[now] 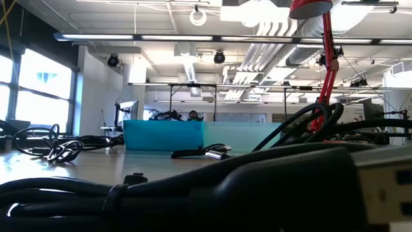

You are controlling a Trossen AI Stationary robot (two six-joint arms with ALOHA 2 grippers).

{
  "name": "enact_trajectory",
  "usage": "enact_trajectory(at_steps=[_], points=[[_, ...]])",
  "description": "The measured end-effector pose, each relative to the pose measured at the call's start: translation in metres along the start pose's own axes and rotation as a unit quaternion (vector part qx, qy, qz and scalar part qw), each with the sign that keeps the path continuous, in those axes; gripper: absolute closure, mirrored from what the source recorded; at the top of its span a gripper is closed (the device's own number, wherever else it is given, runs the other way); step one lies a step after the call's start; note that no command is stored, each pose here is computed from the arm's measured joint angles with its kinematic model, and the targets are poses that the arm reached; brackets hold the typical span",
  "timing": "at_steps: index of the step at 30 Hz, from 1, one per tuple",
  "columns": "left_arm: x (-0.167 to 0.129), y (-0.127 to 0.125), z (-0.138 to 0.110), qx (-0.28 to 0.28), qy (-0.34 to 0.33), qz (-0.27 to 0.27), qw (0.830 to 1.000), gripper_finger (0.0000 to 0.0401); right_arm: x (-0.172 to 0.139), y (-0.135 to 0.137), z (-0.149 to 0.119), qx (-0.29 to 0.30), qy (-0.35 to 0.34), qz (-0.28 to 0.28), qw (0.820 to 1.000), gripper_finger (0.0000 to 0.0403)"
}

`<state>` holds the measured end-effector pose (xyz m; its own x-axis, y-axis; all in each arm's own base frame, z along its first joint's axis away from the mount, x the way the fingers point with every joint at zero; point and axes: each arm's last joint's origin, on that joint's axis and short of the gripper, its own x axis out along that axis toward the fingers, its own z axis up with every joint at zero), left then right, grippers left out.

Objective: Pick & Place USB Port
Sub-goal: Put the black charger cable into the dark blue bin

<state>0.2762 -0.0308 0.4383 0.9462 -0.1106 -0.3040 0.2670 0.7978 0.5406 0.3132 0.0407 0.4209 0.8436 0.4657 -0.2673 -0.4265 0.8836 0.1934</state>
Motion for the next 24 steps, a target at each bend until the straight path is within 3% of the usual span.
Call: enact_trajectory(at_steps=[6,13,24], points=[[-0.001,0.001,-0.004,0.009,0.037,0.027,0.999,0.0382,-0.014,-0.003,-0.001,0.012,0.012,-0.113,0.993,0.0294],[-0.004,0.000,-0.008,0.012,0.077,0.043,0.996,0.0382,-0.040,0.001,0.000,-0.013,0.027,-0.215,0.976,0.0219],[-0.050,0.010,-0.031,0.011,0.216,0.106,0.971,0.0382,-0.071,0.004,-0.013,0.015,0.092,-0.347,0.933,0.0206]])
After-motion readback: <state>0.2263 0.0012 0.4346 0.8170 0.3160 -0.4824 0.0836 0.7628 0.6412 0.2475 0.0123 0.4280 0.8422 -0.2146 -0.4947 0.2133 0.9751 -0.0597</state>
